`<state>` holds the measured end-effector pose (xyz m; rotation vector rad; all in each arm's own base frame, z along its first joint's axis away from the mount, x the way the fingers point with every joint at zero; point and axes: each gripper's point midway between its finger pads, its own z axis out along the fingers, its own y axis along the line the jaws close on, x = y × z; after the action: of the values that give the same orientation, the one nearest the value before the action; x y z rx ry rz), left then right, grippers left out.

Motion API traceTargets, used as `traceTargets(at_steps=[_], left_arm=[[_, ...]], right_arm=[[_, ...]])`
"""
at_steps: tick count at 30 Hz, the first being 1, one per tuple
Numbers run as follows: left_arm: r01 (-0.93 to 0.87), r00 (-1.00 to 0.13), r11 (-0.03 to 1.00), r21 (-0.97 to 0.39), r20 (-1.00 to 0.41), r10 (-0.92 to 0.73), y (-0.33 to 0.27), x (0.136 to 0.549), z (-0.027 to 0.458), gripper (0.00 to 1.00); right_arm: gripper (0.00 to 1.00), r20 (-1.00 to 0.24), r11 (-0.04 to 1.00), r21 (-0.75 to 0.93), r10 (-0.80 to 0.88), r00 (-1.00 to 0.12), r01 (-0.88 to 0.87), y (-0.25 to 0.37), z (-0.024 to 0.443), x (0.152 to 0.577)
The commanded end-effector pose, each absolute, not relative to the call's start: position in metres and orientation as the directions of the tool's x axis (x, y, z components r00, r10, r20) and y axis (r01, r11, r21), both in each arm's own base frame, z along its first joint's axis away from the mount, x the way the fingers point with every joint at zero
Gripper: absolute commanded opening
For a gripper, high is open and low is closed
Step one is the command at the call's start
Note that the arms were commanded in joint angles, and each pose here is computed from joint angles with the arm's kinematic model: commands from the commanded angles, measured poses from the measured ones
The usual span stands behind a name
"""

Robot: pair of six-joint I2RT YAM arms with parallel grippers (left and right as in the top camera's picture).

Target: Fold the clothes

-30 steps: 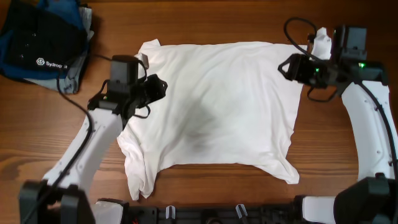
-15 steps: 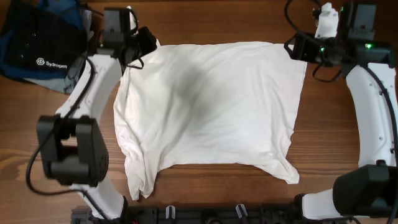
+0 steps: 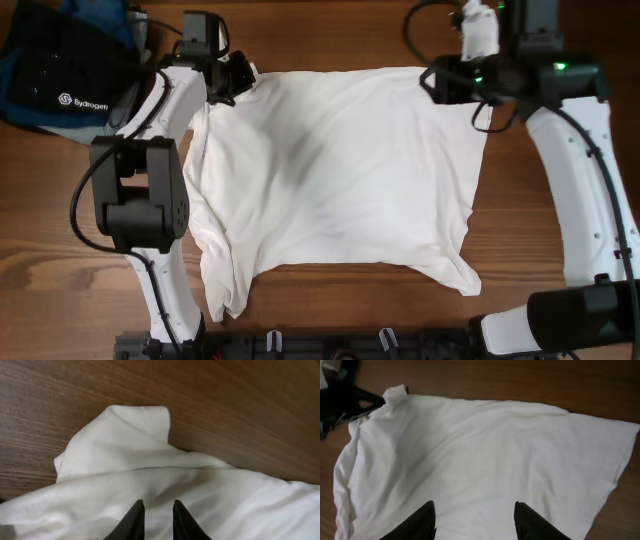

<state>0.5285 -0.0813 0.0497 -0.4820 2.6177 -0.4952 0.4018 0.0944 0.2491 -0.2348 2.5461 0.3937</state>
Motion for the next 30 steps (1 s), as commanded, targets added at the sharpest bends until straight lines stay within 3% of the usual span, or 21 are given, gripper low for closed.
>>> traceTargets(at_steps=[1, 3, 7, 17, 22, 30], left_arm=[[-0.272, -0.846, 0.878, -0.394, -0.337, -0.413, -0.069, 0.535, 0.035, 0.17], [-0.284, -0.847, 0.876, -0.389, -0.326, -0.419, -0.065, 0.537, 0.029, 0.25], [-0.304, -0.824, 0.872, -0.384, -0.353, -0.443, -0.052, 0.553, 0.028, 0.17], [-0.26, -0.77, 0.869, -0.42, -0.453, -0.449, -0.05, 0.597, 0.063, 0.2], [-0.243, -0.798, 0.883, -0.401, -0.435, -0.417, -0.065, 0.59, 0.058, 0.25], [-0.256, -0.853, 0.904, -0.342, -0.36, -0.378, -0.072, 0.575, 0.012, 0.24]], right_arm=[[0.5, -0.554, 0.938, 0.186, -0.147, -0.819, -0.294, 0.115, 0.253, 0.398], [0.48, -0.551, 0.935, 0.195, -0.145, -0.822, -0.296, 0.122, 0.253, 0.396], [0.46, -0.551, 0.934, 0.192, -0.15, -0.821, -0.3, 0.122, 0.253, 0.396], [0.49, -0.548, 0.935, 0.187, -0.156, -0.822, -0.302, 0.121, 0.252, 0.395], [0.52, -0.548, 0.935, 0.187, -0.155, -0.822, -0.301, 0.121, 0.252, 0.395], [0.52, -0.534, 0.933, 0.18, -0.173, -0.827, -0.312, 0.12, 0.25, 0.391]])
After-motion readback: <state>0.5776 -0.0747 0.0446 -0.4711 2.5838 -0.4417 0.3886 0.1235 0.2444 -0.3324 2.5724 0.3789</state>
